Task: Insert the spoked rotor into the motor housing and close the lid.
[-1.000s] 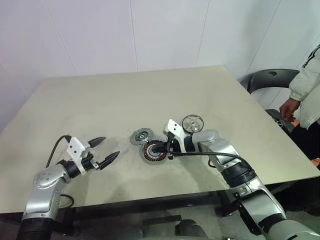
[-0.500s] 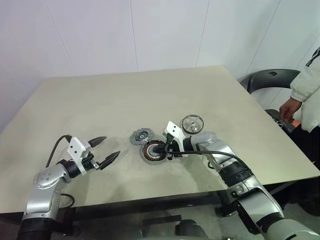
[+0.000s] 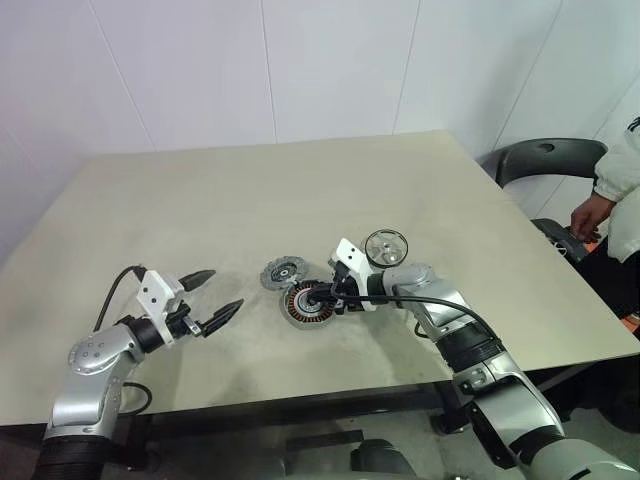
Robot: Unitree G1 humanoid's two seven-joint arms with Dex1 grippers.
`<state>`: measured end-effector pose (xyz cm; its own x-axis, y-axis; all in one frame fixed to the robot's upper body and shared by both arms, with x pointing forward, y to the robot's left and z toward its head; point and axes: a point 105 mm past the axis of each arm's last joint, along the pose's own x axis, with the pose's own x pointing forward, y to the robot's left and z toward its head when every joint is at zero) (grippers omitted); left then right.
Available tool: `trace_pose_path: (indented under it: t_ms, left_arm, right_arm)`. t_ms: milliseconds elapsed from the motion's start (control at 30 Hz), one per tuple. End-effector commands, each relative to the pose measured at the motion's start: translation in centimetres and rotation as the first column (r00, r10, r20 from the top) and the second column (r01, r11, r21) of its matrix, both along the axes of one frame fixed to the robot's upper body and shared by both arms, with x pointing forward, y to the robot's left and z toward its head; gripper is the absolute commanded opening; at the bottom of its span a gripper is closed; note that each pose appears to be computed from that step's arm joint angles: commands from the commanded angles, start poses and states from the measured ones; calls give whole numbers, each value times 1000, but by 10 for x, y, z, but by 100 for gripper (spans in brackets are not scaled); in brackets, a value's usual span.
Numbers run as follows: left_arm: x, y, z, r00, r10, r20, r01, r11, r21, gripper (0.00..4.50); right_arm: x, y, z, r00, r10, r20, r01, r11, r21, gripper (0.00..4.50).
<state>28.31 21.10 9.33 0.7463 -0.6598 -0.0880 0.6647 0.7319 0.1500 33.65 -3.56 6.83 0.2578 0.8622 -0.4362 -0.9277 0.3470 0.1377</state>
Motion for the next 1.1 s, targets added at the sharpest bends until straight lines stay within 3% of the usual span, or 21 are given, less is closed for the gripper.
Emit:
trace_pose_path:
  t_ms: [33,333,800,1100]
  left_arm:
    - [2,-4,16,999,-14,52,14,1000,3,450]
    - [2,-6,17,999,-13,50,13,1000,3,450]
    - [2,-9,20,998,-13,53,14,1000,-3,450]
    - [3,-9,17,999,-12,50,13,1000,-3,450]
  right_arm:
    - [4,7,27,999,-4,35,0,995,103,4]
    - [6,6,32,999,-17,32,12,992,125,4]
    - [-2,-6,-1,1000,2,9,-2,1000,-21,4]
    - [4,-4,15,999,-7,52,6,1000,24,4]
